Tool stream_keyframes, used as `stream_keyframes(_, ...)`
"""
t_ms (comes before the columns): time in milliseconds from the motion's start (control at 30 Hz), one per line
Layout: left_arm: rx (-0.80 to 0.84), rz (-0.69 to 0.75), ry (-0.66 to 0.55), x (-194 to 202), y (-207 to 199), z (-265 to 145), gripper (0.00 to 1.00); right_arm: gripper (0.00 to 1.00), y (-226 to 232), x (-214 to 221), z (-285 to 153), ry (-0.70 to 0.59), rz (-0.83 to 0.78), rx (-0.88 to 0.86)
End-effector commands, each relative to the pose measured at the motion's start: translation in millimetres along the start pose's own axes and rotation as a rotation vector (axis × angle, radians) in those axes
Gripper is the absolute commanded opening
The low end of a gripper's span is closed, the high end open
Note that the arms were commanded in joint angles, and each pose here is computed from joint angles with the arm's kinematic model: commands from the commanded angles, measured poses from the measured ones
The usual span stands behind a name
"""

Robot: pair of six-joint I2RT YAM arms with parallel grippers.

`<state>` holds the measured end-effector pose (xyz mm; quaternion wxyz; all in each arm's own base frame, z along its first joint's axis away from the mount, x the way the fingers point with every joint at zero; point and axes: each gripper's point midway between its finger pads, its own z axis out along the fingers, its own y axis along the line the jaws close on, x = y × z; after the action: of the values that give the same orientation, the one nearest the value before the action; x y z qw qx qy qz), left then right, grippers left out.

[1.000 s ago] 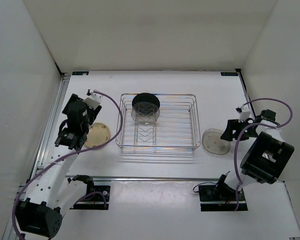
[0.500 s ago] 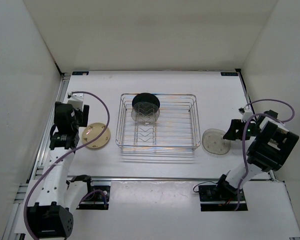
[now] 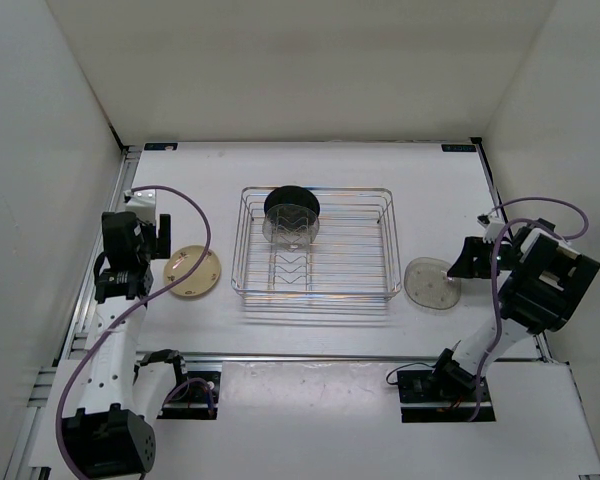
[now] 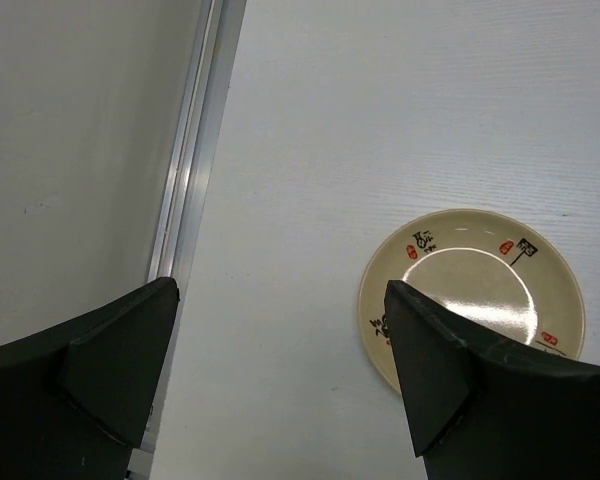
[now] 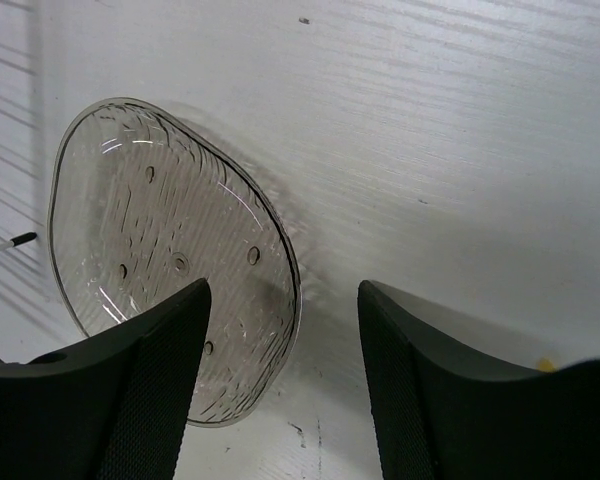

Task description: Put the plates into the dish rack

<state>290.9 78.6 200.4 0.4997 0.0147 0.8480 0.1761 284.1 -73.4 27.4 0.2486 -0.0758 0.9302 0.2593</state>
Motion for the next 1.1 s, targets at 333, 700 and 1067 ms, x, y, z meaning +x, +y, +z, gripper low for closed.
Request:
stream_keyframes(333, 0.028, -0.037, -0.018, -5, -2, -6, 0.95, 0.52, -4, -1, 0, 0.002, -0.010, -0.032)
stream_keyframes(700, 0.027, -0.042, -0.026, -6, 0, -8, 0.95, 0.45, 6, 20, 2, 0.039, -0.016, -0.029)
stream_keyframes(1067, 0.031, -0.053, -0.046, -7, -1, -12, 0.95, 0.32, 11, 29, 1, 0.056, -0.023, -0.034)
